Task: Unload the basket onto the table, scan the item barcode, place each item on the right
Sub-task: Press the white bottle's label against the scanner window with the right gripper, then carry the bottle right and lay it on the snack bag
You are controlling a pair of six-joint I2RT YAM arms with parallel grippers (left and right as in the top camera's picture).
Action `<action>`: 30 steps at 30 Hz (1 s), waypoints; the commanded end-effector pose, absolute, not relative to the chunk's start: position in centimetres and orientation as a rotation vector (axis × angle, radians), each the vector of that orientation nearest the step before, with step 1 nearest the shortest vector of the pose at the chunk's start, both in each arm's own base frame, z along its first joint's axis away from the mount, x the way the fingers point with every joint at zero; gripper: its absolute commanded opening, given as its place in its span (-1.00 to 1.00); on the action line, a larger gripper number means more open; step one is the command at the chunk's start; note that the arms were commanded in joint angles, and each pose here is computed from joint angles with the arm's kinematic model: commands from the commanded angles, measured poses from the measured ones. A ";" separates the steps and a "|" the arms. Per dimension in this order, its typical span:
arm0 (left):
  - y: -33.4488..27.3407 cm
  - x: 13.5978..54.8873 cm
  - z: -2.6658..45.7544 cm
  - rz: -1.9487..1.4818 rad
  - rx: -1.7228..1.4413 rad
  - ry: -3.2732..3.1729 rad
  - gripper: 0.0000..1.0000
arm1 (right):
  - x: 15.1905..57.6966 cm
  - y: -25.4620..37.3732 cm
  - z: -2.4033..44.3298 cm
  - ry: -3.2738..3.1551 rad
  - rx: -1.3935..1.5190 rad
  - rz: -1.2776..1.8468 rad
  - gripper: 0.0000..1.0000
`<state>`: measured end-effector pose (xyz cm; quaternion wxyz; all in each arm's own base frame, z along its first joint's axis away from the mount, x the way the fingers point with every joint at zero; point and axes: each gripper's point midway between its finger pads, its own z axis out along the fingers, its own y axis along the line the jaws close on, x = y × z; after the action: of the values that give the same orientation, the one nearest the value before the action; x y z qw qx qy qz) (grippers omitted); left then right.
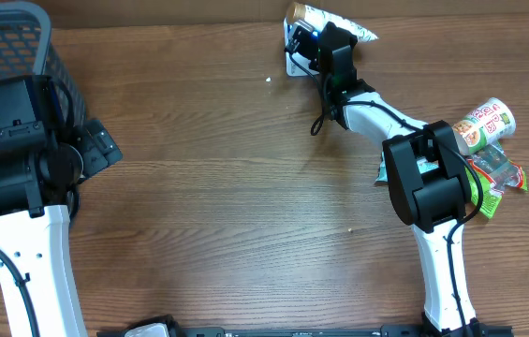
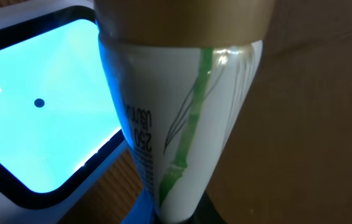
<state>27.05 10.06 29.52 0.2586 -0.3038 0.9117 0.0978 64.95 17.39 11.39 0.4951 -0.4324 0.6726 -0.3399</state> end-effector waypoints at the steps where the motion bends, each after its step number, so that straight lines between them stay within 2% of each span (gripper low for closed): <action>1: 10.1 27.0 29.6 0.259 -0.843 2.458 1.00 | 65.5 17.8 15.0 1.538 -1.058 -0.865 -0.92; 9: 10.1 27.0 29.6 0.259 -0.844 2.458 0.99 | 65.5 17.8 14.9 1.483 -1.181 -0.962 -0.93; 15: 10.1 27.0 29.6 0.259 -0.844 2.458 1.00 | 65.4 17.4 15.8 1.519 -1.082 -0.953 -0.93; 21: 10.1 27.0 29.6 0.259 -0.843 2.458 0.99 | 64.2 16.4 20.1 1.585 -0.986 -0.909 -0.93; 25: 10.1 27.0 29.6 0.259 -0.843 2.458 0.99 | 61.6 15.5 25.1 1.678 -0.857 -0.777 -0.93; 28: 10.1 27.0 29.6 0.259 -0.843 2.458 1.00 | 58.8 14.2 29.2 1.772 -0.650 -0.611 -0.93; 30: 10.1 27.0 29.6 0.259 -0.844 2.458 0.99 | 56.7 11.5 31.5 1.858 -0.381 -0.488 -0.93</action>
<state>27.05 10.06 29.52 0.2586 -0.3038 0.9117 0.0978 59.58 14.81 16.63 0.4198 -0.3953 0.7670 -0.2814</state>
